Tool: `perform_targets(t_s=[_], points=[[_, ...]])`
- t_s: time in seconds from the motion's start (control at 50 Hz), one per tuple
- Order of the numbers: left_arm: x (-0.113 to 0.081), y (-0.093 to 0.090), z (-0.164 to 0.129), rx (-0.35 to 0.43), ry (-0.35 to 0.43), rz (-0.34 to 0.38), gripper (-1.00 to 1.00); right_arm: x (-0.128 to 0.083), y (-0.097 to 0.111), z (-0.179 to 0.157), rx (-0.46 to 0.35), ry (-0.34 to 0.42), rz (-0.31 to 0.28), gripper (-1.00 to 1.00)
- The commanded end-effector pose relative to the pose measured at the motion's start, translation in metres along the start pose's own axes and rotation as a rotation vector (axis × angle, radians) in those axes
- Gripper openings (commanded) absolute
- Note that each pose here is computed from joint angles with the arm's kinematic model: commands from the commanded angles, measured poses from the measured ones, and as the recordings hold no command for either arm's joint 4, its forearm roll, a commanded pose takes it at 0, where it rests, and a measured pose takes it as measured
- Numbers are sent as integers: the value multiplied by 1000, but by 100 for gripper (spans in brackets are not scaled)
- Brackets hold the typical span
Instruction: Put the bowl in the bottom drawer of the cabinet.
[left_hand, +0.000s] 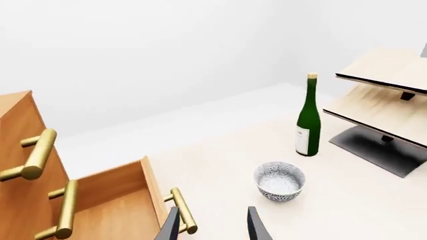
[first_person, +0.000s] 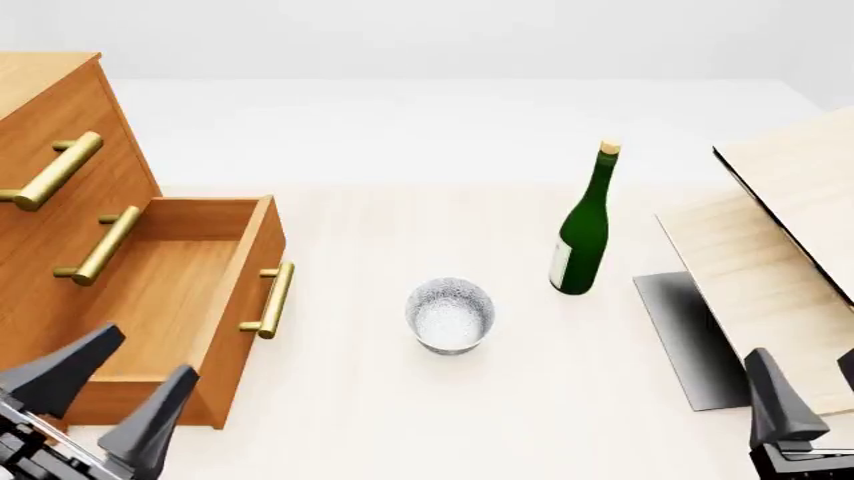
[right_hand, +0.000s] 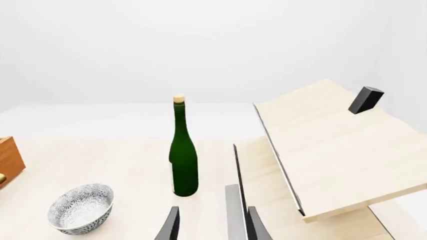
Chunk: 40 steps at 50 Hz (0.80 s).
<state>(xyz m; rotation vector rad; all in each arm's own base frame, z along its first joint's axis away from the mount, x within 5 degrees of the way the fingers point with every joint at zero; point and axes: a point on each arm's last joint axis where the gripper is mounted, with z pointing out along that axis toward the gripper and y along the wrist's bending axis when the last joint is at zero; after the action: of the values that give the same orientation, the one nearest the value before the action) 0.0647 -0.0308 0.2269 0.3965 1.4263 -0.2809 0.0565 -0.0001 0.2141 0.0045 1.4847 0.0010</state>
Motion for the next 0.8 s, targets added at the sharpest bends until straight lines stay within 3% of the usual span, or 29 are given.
perform_targets(t_s=[0.02, 0.06, 0.08, 0.1, 0.16, 0.18, 0.2, 0.24, 0.26, 0.3, 0.32, 0.38, 0.42, 0.46, 0.54, 0.56, 0.58, 0.62, 0.66, 0.8], points=[[-1, -9, 13, 111, 1, -15, 100, 0, 0, 0, 0, 0, 0, 100], [-7, -10, 16, 120, 0, -17, 100, 0, 0, 0, 0, 0, 0, 100], [-25, -10, 23, 134, 3, -16, 100, -3, 0, 5, 0, 0, 0, 100], [-27, -10, 24, 139, 4, -17, 100, -3, 0, 5, 1, 0, 0, 100], [-24, -14, 29, 160, 10, -12, 100, -3, 0, 5, 1, 0, 0, 100], [-11, -15, 28, 166, 9, -11, 100, -3, 0, 5, 0, 0, 0, 100], [-27, -16, 34, 176, 10, -7, 100, -3, 0, 5, 0, 0, 0, 100], [-13, -19, 36, 187, 13, 0, 100, -3, 0, 5, 1, 0, 0, 100], [-32, -19, 42, 202, 13, -10, 100, -3, 0, 5, 0, 0, 0, 100], [-35, -20, 44, 211, 14, -14, 100, -3, 0, 5, 0, 0, 0, 100], [-15, -26, 47, 229, 17, -3, 100, -3, 0, 5, 0, 0, 0, 100], [-15, -28, 52, 235, 14, -8, 100, -3, 0, 5, 0, 0, 0, 100], [-18, -29, 55, 240, 11, -20, 100, -3, 0, 5, 1, 0, 0, 100], [-42, -30, 63, 252, 14, -14, 100, -3, 0, 5, 0, 0, 0, 100], [-51, -32, 72, 261, 19, -5, 100, -3, 0, 5, 1, 0, 0, 100], [-40, -33, 72, 261, 18, -1, 100, -3, 0, 5, 1, 0, 0, 100], [-41, -34, 73, 262, 17, -2, 100, -3, 0, 5, 1, 0, 0, 100], [-59, -33, 80, 264, 18, -2, 100, -3, 0, 5, 0, 0, 0, 100], [-44, -36, 80, 268, 18, -1, 100, -3, 0, 5, 1, 0, 0, 100], [-54, -40, 92, 280, 38, 5, 100, -3, 0, 5, 1, 0, 0, 100]])
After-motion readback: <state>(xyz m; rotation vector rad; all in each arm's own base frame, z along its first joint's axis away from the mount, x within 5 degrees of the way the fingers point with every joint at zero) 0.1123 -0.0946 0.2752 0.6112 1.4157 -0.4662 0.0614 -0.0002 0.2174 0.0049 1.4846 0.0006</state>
